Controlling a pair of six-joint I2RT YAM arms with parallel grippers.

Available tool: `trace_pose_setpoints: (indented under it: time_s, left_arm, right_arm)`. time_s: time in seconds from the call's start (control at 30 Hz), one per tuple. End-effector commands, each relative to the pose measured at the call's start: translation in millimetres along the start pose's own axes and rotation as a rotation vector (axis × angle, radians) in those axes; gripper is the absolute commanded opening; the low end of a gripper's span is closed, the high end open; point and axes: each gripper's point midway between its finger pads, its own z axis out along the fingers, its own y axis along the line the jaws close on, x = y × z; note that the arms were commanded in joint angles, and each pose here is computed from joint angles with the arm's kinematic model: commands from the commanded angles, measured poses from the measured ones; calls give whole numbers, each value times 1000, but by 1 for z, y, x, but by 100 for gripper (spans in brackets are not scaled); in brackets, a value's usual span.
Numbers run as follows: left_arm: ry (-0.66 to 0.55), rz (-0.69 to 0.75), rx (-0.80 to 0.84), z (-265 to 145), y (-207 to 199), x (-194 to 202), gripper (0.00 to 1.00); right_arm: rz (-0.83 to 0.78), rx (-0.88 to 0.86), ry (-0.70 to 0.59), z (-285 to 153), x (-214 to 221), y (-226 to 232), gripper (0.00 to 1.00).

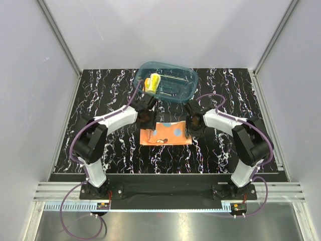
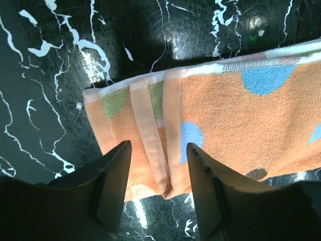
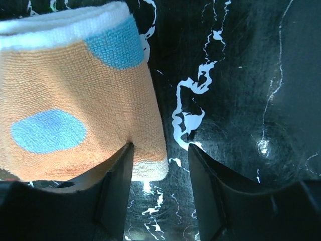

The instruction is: Roll the towels

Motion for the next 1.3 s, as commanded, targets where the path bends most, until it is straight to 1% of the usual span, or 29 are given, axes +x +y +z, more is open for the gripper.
trace_pose_setpoints:
  time_s: [0.0, 0.17, 0.23, 0.33, 0.37, 0.5, 0.6, 0.7, 0.73, 0.77, 0.83, 0.87, 0.93, 0.97, 1.03, 1.07, 1.2, 1.27]
  left_arm:
    - [-46, -9, 57, 1, -18, -17, 52]
    - [-15, -25, 68, 9, -21, -8, 45]
    - [-23, -36, 73, 11, -21, -7, 43]
    - [-5, -43, 93, 12, -24, -2, 36]
    - [-3, -43, 95, 13, -24, -1, 31]
    - [8, -43, 100, 15, -24, 3, 20]
    - [17, -43, 96, 17, -23, 6, 17]
    - [17, -46, 70, 18, -18, 8, 18]
    - [20, -47, 61, 18, -16, 9, 23]
    - [22, -47, 59, 18, -16, 10, 27]
    - [30, -48, 54, 19, -14, 13, 30]
    - [31, -48, 53, 20, -13, 14, 30]
    - [32, -48, 55, 20, -13, 16, 25]
    - [38, -50, 62, 21, -14, 18, 17]
    - [34, -51, 69, 20, -15, 18, 8]
    - [30, -53, 70, 19, -15, 17, 0]
    - [1, -64, 71, 5, -15, 11, 0]
    - [-43, -77, 46, -7, -10, 3, 0]
  right_arm:
    - [-9, -13, -10, 5, -4, 0, 54]
    - [-10, -6, 6, 12, 2, -3, 53]
    - [-11, 1, 13, 14, 5, -5, 53]
    - [-10, 3, 29, 19, 10, -7, 53]
    - [-10, 4, 33, 20, 12, -8, 53]
    - [-7, 6, 52, 25, 19, -10, 53]
    - [-6, 11, 61, 29, 23, -12, 52]
    - [-5, 15, 66, 30, 25, -14, 52]
    - [-6, 13, 67, 30, 25, -13, 52]
    - [-6, 12, 68, 30, 25, -13, 52]
    - [-7, 12, 66, 29, 25, -13, 52]
    - [-8, 12, 66, 29, 25, -13, 52]
    - [-9, 16, 67, 30, 25, -13, 52]
    - [-9, 15, 68, 30, 25, -13, 52]
    - [-8, 18, 75, 32, 26, -14, 52]
    - [-9, 17, 72, 32, 25, -13, 52]
    - [-10, 25, 85, 33, 27, -14, 52]
    - [-9, 32, 91, 35, 28, -15, 52]
